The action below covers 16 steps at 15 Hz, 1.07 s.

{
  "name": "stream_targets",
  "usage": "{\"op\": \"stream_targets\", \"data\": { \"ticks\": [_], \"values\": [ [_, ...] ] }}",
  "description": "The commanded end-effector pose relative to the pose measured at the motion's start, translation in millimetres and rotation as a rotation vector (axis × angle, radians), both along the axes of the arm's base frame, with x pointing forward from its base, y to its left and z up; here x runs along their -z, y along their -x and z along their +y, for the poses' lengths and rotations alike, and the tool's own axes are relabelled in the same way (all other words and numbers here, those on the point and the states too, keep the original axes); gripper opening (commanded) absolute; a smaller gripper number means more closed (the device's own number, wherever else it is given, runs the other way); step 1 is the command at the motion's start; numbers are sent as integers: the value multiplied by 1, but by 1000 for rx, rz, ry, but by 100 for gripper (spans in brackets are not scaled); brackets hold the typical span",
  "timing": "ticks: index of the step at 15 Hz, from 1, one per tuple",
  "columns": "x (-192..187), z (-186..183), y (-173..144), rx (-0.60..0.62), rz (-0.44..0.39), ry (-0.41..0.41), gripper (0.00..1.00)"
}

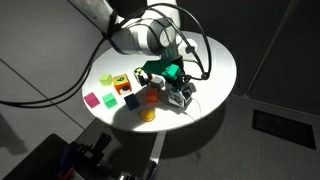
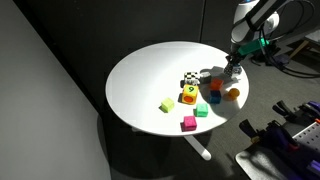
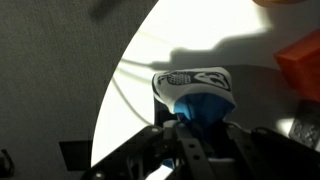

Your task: Put the square plush toy on the right on top of the square plush toy on the left

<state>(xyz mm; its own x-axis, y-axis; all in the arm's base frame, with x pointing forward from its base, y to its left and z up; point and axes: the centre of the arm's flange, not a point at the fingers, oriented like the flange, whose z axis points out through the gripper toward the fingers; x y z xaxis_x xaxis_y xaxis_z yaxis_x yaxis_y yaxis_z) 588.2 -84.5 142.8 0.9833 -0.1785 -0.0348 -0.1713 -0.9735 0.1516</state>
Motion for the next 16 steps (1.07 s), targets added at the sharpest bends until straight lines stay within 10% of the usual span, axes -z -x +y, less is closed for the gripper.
{"op": "stream_targets", "data": {
  "ticks": [1,16],
  "values": [
    [-38,13,-3,-21,-9,1,6],
    [-101,82,-4,-501,-144,-67,6]
  ]
}}
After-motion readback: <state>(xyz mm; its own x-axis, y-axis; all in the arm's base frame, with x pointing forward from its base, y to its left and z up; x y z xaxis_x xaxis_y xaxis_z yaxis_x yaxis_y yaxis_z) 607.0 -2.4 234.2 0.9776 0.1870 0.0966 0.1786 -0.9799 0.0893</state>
